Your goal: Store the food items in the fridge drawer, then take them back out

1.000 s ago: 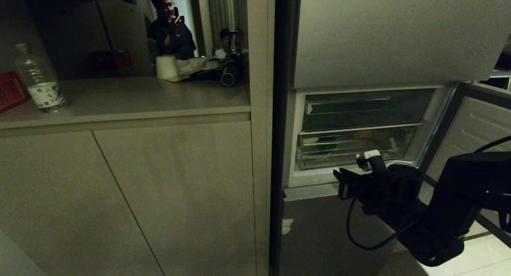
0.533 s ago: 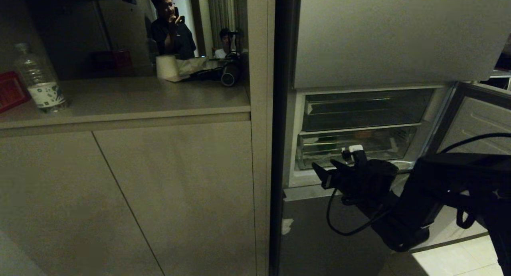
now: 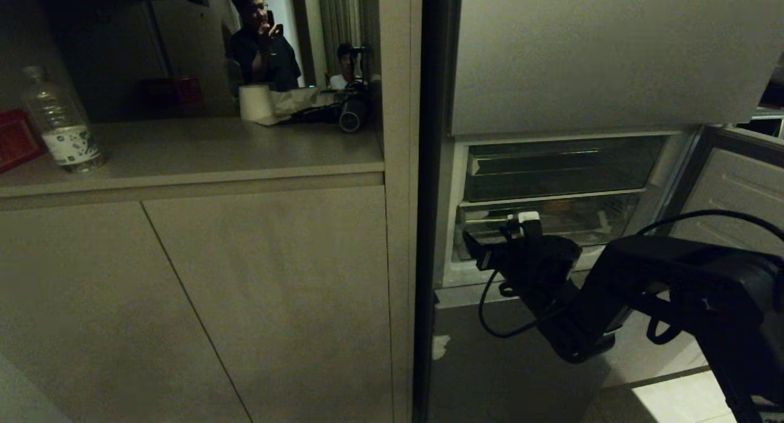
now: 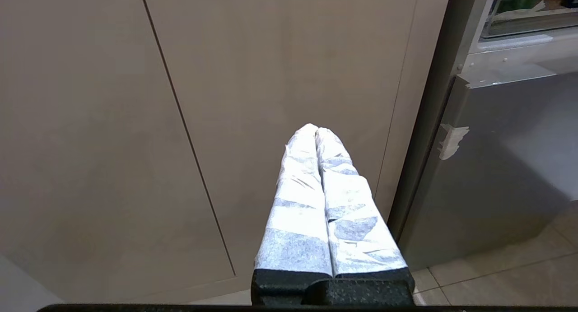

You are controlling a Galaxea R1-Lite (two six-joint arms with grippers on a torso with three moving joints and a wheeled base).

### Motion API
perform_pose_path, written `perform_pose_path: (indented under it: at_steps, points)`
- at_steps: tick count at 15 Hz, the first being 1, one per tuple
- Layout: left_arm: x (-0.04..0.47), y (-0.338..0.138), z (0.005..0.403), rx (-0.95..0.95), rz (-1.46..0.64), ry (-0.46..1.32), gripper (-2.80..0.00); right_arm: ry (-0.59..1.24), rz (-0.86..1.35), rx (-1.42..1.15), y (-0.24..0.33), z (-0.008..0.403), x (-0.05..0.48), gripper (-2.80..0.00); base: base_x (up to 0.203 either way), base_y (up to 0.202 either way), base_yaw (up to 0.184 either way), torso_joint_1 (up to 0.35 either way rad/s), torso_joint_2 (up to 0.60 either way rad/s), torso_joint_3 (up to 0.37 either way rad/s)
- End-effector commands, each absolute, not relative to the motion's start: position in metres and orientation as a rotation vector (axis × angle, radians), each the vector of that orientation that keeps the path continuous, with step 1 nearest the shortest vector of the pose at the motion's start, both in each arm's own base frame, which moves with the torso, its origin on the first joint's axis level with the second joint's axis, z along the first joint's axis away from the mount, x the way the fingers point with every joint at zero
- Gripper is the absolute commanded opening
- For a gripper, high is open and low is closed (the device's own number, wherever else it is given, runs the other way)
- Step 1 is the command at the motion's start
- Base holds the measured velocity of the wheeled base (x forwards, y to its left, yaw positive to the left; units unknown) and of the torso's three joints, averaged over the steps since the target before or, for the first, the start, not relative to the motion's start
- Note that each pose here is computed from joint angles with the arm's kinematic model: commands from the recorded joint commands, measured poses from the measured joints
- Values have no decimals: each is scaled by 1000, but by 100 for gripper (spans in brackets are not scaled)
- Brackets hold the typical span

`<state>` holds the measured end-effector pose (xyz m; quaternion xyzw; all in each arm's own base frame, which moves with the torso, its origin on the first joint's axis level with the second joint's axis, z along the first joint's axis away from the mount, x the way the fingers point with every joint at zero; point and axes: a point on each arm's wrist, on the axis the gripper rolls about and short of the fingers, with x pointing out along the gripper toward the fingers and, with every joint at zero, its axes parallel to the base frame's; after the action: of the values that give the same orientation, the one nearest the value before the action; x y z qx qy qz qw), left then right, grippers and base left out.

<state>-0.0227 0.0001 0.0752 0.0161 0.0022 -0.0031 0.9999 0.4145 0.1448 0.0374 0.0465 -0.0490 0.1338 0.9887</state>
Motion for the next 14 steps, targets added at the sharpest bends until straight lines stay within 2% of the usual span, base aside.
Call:
perform_pose_path:
  at_steps: [1,14]
  points:
    - [-23,0,75,32,-6,6,-280,-127,251,100,146,35,423,0,0,0,0,0,0,0]
    - [-23,0,75,32,-6,6,-280,-38,224,85,146,27,445,0,0,0,0,0,0,0]
